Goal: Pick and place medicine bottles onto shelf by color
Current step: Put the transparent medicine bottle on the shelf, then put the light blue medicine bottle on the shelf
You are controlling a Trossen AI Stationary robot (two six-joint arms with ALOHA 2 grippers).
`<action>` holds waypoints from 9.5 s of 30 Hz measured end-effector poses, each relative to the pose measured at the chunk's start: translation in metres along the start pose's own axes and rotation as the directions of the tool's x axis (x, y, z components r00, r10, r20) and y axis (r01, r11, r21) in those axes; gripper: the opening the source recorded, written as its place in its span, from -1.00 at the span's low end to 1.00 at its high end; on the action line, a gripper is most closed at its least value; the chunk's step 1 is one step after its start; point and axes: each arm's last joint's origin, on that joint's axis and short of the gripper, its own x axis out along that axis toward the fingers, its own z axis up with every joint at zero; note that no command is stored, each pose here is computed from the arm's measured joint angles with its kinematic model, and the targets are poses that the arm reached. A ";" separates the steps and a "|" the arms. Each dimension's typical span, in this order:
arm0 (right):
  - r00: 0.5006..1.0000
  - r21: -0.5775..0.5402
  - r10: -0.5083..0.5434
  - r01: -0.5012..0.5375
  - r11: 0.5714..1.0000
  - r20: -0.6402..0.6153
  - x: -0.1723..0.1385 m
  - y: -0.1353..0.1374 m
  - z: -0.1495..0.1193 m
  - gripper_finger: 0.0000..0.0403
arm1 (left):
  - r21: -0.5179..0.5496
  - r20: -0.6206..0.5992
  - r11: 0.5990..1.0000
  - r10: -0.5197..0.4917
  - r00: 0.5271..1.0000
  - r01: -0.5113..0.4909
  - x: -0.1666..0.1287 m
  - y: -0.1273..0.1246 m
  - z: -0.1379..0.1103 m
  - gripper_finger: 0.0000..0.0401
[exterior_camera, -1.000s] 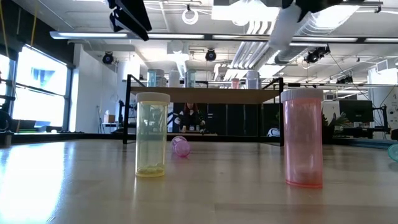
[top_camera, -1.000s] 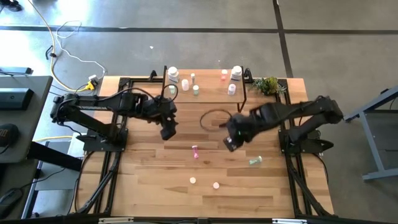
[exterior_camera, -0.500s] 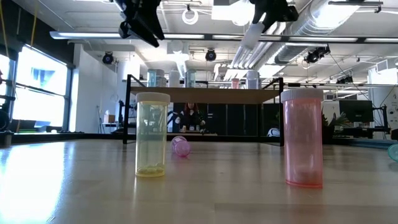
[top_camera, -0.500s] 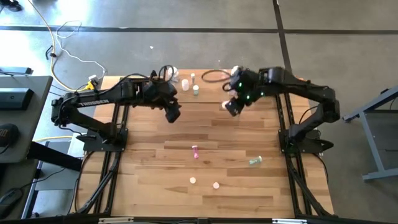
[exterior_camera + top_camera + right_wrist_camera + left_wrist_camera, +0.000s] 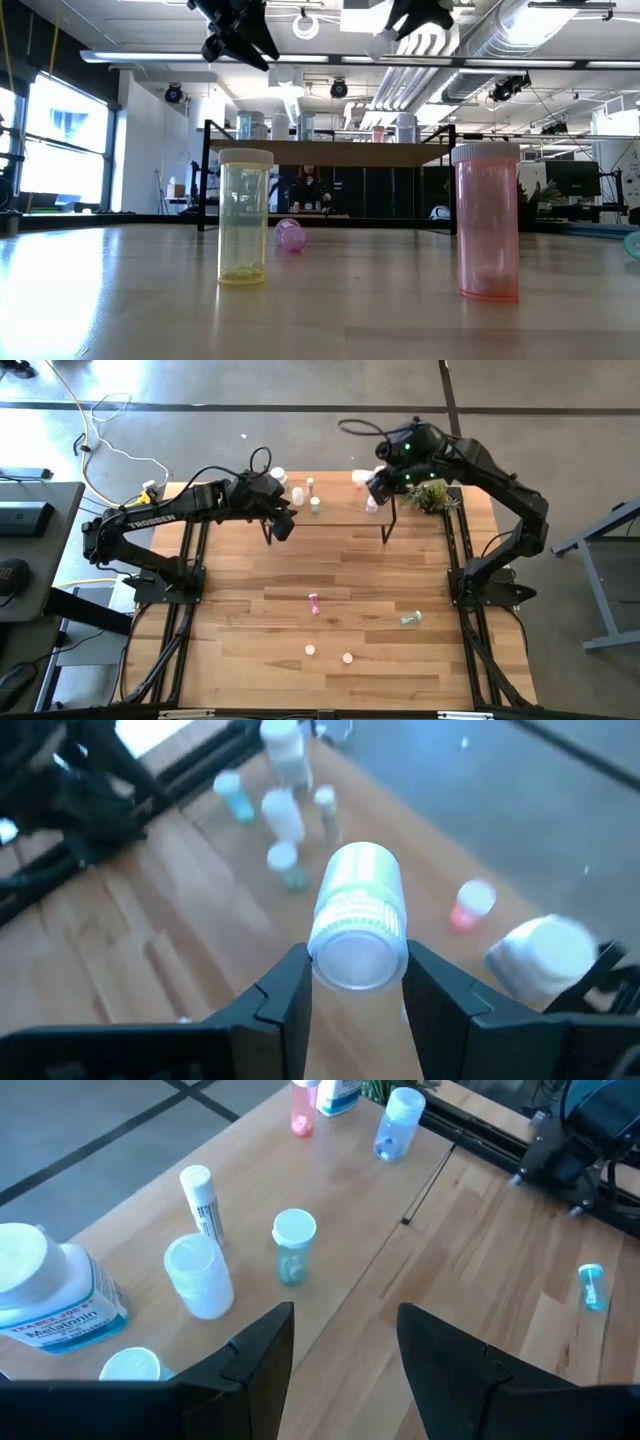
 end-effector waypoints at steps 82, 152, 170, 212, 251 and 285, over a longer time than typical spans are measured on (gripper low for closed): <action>0.802 -0.314 -0.118 -0.090 0.945 -0.586 0.150 0.009 -0.003 -0.43 | 0.040 0.007 0.998 0.042 0.999 -0.043 0.002 0.015 0.004 -0.16; 0.875 -0.281 -0.069 -0.078 0.957 -0.480 0.072 0.046 -0.022 -0.17 | 0.116 -0.263 0.985 -0.097 0.960 0.131 0.024 -0.042 -0.084 -0.16; 0.885 0.022 -0.023 0.038 0.999 -0.464 0.055 0.106 -0.130 -0.17 | 0.169 -0.333 0.919 -0.288 0.898 0.357 0.030 -0.072 -0.137 -0.16; 0.728 0.329 -0.193 0.508 0.796 -0.658 0.068 0.135 -0.301 -0.17 | 0.075 -0.389 0.891 -0.388 0.835 0.449 -0.013 -0.125 -0.182 -0.16; 0.667 -0.245 -0.237 0.084 0.966 -0.706 0.064 0.131 -0.304 -0.17 | 0.056 -0.379 0.902 -0.377 0.845 0.428 -0.012 -0.124 -0.181 -0.16; 0.644 -0.593 -0.210 -0.463 0.659 -0.736 0.105 0.114 -0.343 -0.17 | 0.024 -0.318 0.936 -0.326 0.890 0.352 -0.010 -0.123 -0.179 -0.16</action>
